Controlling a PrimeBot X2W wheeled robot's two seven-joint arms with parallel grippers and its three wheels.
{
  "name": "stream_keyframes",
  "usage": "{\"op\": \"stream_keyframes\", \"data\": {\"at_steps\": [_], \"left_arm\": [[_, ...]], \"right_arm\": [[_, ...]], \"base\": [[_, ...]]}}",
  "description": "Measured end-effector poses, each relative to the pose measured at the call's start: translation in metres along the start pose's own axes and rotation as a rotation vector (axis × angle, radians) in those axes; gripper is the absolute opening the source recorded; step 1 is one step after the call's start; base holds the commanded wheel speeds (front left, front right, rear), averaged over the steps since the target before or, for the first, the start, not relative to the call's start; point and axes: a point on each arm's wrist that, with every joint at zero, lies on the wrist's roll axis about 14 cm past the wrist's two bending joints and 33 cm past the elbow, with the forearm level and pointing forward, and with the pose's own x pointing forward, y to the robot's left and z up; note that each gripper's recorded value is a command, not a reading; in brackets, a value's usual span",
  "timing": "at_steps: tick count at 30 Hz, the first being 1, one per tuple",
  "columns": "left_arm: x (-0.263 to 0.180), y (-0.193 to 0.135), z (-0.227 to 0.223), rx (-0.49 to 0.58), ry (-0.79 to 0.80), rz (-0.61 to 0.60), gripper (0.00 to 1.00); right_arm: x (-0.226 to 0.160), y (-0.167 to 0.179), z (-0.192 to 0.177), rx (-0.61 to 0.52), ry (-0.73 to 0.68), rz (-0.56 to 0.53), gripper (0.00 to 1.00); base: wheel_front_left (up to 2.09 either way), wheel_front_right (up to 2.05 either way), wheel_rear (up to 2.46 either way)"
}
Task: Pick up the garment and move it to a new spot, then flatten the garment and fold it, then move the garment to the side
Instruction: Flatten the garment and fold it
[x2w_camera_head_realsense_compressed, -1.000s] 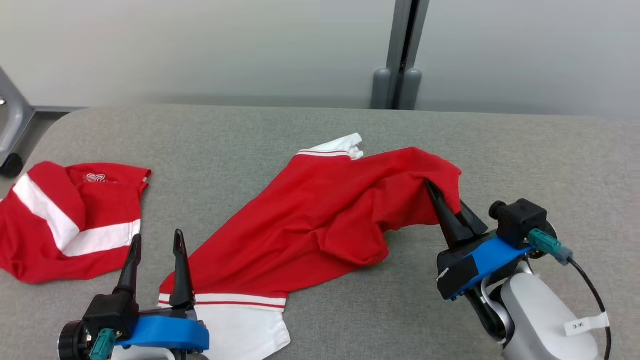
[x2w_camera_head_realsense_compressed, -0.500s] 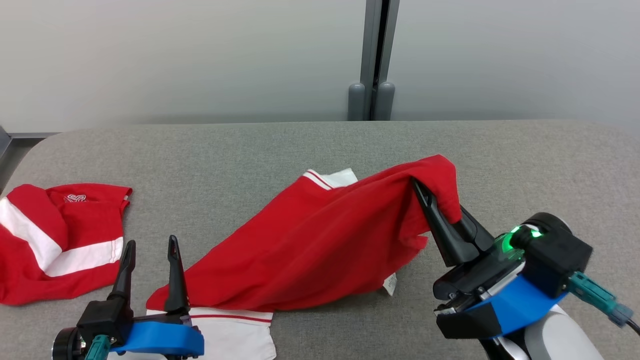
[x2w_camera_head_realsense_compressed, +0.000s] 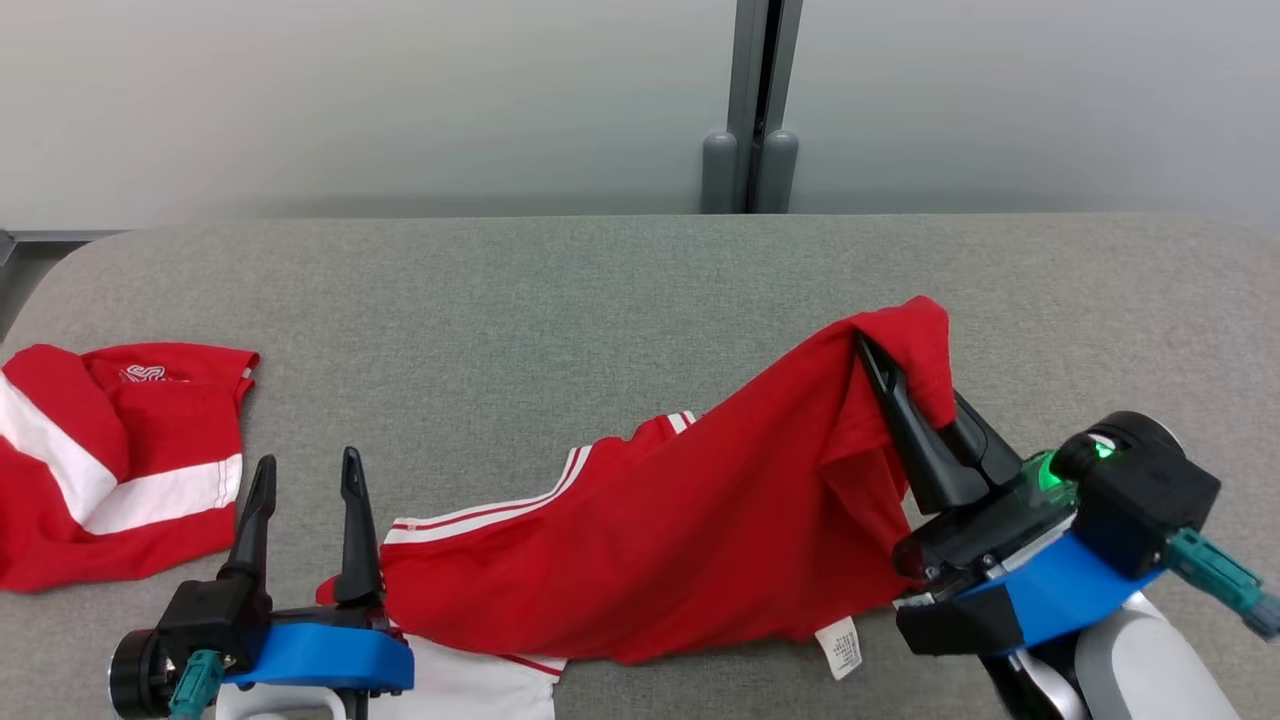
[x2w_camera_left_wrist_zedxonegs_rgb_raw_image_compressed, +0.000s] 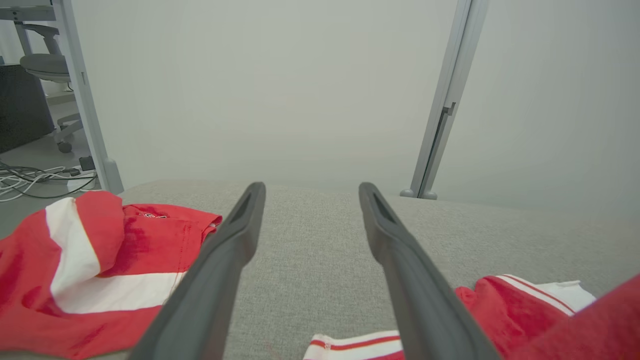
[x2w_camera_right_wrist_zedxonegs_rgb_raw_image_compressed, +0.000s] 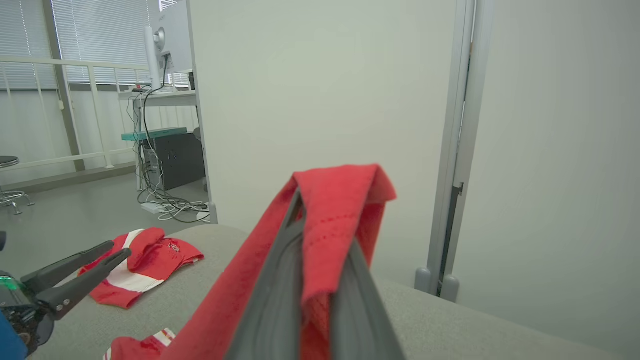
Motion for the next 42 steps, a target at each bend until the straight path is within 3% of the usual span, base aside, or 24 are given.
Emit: {"op": "stream_keyframes", "data": {"at_steps": [22,23,24,25,31,37,42], "left_arm": [[0.007,0.019,-0.007,-0.018,0.028,0.071,1.0],[0.007,0.019,-0.008,-0.018,0.031,0.073,1.0],[0.007,0.02,-0.009,-0.016,0.033,0.076,1.0],[0.007,0.021,-0.009,-0.016,0.035,0.079,1.0],[0.008,0.022,-0.013,-0.017,0.047,0.088,1.0],[0.01,0.015,-0.014,-0.007,0.047,0.061,1.0],[0.01,0.008,-0.015,0.009,0.049,0.029,1.0]], "right_arm": [[0.105,-0.068,-0.148,-0.093,0.295,-0.003,0.0],[0.109,-0.071,-0.153,-0.093,0.313,-0.009,0.14],[0.112,-0.074,-0.158,-0.091,0.329,-0.017,0.48],[0.114,-0.077,-0.164,-0.088,0.35,-0.025,1.0],[0.105,-0.092,-0.191,-0.094,0.461,-0.064,1.0],[0.098,-0.106,-0.167,-0.107,0.404,-0.095,1.0],[0.059,-0.12,-0.154,-0.106,0.378,-0.146,1.0]], "base": [[0.0,0.0,0.0],[0.0,0.0,0.0],[0.0,0.0,0.0],[0.0,0.0,0.0],[0.0,0.0,0.0],[0.0,0.0,0.0],[0.0,0.0,0.0]]}}
